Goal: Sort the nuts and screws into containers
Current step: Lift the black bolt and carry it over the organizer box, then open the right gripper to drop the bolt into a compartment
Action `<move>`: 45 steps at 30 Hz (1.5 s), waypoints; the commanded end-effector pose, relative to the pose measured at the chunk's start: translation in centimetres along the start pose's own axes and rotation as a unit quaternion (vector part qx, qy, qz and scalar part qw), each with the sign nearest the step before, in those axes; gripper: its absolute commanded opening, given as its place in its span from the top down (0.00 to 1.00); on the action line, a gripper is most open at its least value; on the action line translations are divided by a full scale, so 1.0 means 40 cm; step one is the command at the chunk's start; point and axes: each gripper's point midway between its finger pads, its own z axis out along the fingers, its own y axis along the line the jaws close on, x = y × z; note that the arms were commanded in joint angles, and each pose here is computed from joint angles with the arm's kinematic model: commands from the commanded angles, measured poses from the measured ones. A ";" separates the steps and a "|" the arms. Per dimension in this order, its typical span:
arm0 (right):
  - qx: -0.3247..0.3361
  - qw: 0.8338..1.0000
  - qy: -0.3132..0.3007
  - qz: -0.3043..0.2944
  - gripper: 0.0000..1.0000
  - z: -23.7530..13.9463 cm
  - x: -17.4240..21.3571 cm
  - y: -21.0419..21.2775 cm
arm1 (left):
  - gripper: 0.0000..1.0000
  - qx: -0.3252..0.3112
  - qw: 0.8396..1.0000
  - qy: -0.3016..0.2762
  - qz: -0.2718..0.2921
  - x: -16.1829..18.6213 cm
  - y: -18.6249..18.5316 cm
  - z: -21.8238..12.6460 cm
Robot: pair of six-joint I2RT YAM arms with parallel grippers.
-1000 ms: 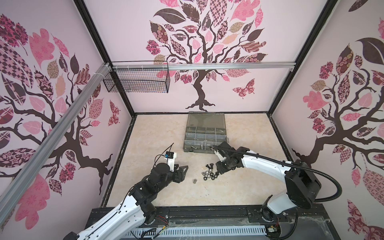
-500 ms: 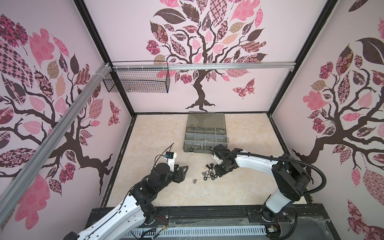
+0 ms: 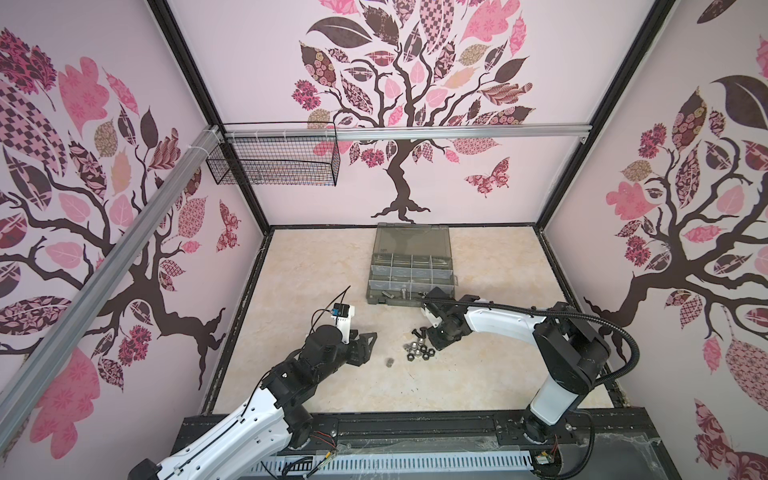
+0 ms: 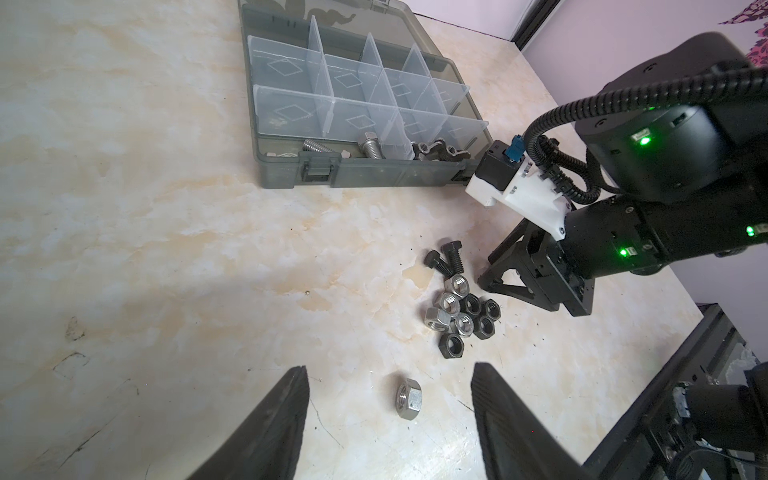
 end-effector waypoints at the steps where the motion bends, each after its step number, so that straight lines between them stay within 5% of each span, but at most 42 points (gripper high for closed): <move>1: 0.007 1.000 0.001 0.003 0.67 0.001 -0.005 -0.002 | 0.34 0.003 1.000 -0.001 0.004 0.007 0.001 0.004; 8: 0.004 0.998 -0.061 0.024 0.69 -0.097 -0.093 -0.019 | 0.35 -0.002 1.000 -0.003 0.001 0.006 0.006 0.004; 16: 0.014 0.980 -0.186 0.063 0.69 -0.276 -0.344 -0.138 | 0.34 -0.001 1.000 -0.006 -0.002 0.003 0.006 -0.001; 23: 0.044 0.972 -0.208 0.097 0.69 -0.248 -0.498 -0.254 | 0.34 0.001 1.000 -0.007 -0.007 0.004 0.005 -0.004; 35: 0.068 0.980 -0.139 0.122 0.62 -0.096 -0.445 -0.327 | 0.35 -0.004 1.000 -0.005 -0.014 0.013 0.013 -0.004; 45: 0.055 0.975 -0.172 0.129 0.46 -0.179 -0.461 -0.328 | 0.37 -0.014 0.999 0.028 -0.005 0.026 0.011 0.022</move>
